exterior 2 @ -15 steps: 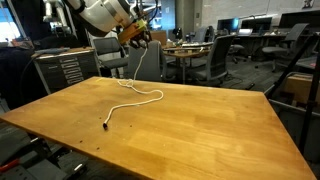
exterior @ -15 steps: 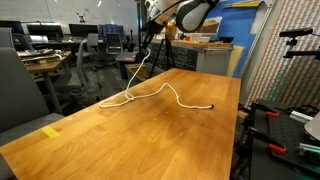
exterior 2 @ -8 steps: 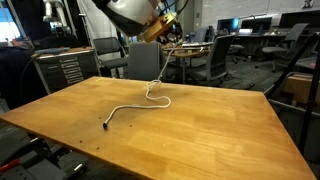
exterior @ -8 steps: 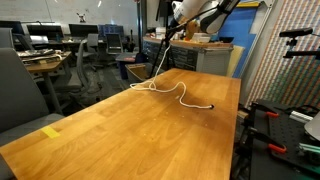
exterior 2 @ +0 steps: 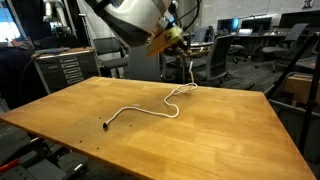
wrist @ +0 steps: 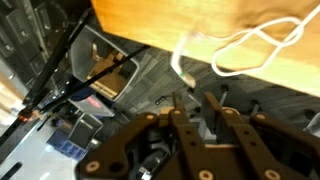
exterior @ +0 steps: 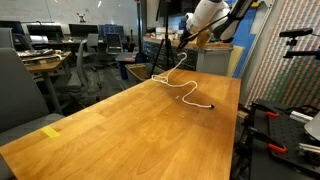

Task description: Tie a knot using the white rope

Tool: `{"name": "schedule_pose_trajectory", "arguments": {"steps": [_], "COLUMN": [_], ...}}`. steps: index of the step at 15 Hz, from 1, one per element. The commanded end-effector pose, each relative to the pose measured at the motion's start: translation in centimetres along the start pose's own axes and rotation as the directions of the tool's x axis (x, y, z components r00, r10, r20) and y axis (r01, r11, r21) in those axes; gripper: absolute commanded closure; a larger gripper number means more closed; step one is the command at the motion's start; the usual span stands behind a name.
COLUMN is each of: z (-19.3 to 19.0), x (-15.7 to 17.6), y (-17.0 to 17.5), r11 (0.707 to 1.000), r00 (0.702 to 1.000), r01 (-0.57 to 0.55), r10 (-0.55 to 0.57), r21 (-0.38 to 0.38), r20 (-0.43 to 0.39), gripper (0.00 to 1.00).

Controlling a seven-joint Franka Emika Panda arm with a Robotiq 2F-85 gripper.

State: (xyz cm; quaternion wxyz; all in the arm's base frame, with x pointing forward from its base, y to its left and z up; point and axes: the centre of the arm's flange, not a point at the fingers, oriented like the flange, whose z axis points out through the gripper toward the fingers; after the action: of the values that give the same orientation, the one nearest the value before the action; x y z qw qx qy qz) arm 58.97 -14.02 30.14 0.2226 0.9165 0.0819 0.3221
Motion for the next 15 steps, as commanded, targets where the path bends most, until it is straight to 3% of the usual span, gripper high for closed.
{"name": "schedule_pose_trajectory", "arguments": {"steps": [1,2,4,8,13,14,15], "z": [0.3,0.5,0.2,0.4,3.4,2.4,2.6], "x": [-1.2,-2.0,-1.9,-3.8,-6.8,-10.5,-10.4], "y": [-1.7,-3.0,-3.0,-4.4,-7.9,-10.8,-10.9], "r11": [0.999,0.998,0.995,0.976,0.921,0.941,0.933], "r00": [1.000,0.999,0.992,0.956,0.877,0.904,0.893], "r01": [0.001,0.002,0.010,0.063,0.199,0.164,0.175], "r10": [-0.002,-0.005,-0.022,-0.118,-0.319,-0.263,-0.285], "r21": [0.034,0.058,0.096,0.207,0.334,0.295,0.315], "r20": [0.025,0.041,0.121,0.269,0.359,0.338,0.348], "gripper": [0.66,0.33,0.30,0.01,0.00,0.00,0.00]}}
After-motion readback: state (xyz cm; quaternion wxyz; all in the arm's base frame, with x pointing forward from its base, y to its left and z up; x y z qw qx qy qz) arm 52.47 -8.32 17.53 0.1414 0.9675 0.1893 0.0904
